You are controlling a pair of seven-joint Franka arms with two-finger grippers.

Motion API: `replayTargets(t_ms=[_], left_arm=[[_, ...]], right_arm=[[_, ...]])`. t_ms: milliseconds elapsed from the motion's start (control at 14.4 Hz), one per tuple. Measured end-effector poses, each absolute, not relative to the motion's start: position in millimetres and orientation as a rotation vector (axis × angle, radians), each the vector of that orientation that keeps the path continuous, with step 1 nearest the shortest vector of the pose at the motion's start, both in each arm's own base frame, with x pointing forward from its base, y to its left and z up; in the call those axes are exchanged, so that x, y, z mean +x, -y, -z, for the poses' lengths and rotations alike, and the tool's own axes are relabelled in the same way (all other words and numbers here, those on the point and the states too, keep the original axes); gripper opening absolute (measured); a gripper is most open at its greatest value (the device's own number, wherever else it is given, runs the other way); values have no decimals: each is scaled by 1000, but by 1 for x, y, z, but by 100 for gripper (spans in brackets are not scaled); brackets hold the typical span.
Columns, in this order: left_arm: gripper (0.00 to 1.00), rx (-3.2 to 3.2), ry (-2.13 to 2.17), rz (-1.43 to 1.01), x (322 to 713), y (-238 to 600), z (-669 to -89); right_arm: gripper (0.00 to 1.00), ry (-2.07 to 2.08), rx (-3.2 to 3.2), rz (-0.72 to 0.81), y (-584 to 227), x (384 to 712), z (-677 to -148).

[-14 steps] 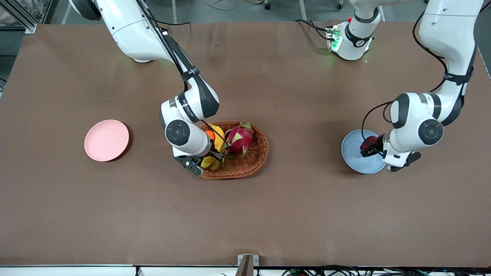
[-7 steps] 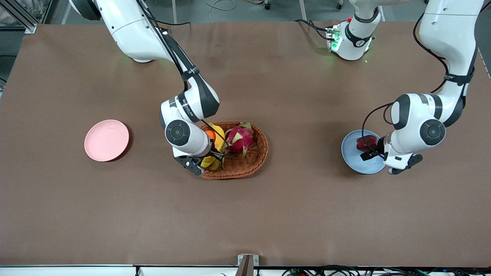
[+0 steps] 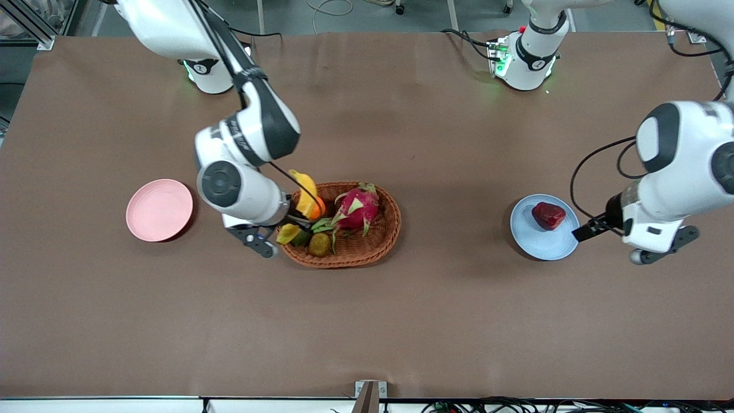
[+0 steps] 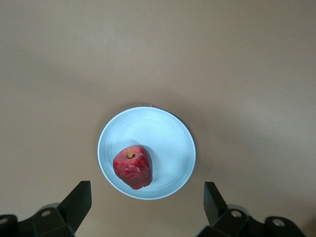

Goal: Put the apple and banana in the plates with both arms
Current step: 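Release the dragon fruit and raise the left gripper while the right carries the banana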

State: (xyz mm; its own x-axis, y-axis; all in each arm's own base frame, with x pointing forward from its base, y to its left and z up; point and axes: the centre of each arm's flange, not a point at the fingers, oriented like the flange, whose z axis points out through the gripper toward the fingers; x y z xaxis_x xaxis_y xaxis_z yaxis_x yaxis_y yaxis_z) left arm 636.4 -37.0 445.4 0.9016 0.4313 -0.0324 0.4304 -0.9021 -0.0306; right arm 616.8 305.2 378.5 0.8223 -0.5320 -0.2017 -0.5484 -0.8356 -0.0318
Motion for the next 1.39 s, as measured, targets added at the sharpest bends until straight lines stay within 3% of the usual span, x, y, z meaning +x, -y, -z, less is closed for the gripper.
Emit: replayTargets(t_ms=[348,696,975,1392], left_arm=[[100,-3101,408,33,633,30,-539],[100,-3104,256,48,581,35,-620],[100,-3105,168,54,545,61,-652],[100,-3095,17,5,513,74,-645]], right_arm=[[37,-707,-2986,-271,-162,653,-406],[37,-438,-3035,-311,-24,662,-391],[37,-300,-3089,-360,45,643,-379],[37,-224,-3158,-268,50,584,-329]])
